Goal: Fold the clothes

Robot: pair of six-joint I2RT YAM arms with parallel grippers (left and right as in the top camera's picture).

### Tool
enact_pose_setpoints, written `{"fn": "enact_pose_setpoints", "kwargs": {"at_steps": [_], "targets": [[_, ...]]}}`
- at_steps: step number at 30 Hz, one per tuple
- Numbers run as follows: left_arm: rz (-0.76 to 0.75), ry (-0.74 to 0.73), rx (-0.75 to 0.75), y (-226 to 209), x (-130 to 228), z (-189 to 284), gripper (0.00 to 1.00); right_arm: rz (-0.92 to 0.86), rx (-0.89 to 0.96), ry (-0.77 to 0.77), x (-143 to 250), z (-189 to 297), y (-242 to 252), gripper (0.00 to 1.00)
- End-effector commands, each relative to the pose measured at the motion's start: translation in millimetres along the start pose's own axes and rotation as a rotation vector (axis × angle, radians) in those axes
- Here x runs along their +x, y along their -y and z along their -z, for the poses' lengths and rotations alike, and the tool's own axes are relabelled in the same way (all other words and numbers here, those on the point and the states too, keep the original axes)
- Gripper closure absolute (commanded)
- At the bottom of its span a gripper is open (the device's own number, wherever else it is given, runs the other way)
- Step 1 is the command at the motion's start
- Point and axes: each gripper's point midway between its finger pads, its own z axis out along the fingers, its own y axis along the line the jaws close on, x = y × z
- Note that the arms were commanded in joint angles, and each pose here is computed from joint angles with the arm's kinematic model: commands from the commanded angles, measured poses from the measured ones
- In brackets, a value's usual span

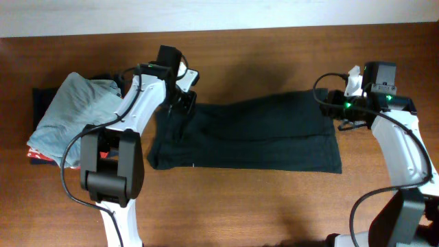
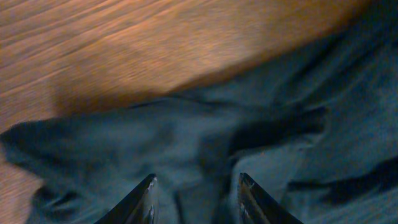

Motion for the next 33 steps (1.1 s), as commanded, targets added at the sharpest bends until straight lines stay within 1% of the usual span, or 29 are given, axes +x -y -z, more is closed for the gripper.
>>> {"fn": "enact_pose_setpoints", "kwargs": {"at_steps": [1, 7, 11, 16, 22, 26, 33], "targets": [[-0.033, 0.004, 0.032, 10.3, -2.7, -2.4, 0.59, 0.002, -0.004, 0.032, -13.7, -17.4, 1.3, 0.53], [-0.034, 0.001, 0.034, 11.2, -2.1, -2.5, 0.59, 0.017, -0.007, 0.111, -40.7, -64.9, 13.2, 0.46], [-0.030, -0.015, 0.036, 11.5, 2.0, -2.4, 0.59, 0.021, -0.011, 0.159, -53.4, -101.2, 25.9, 0.45], [-0.029, -0.024, 0.037, 12.0, 4.2, -2.4, 0.59, 0.019, -0.001, 0.182, -56.2, -134.2, 47.8, 0.45], [-0.029, -0.021, 0.037, 11.9, 3.5, -2.4, 0.59, 0.005, 0.011, 0.185, -56.2, -146.7, 68.3, 0.44], [-0.030, -0.019, 0.036, 11.8, 2.9, -2.4, 0.59, 0.035, -0.012, 0.181, -55.0, -149.0, 65.2, 0.43], [-0.030, -0.017, 0.035, 11.6, 2.4, -2.5, 0.59, 0.038, -0.056, 0.144, -42.9, -163.7, 59.3, 0.43]]}}
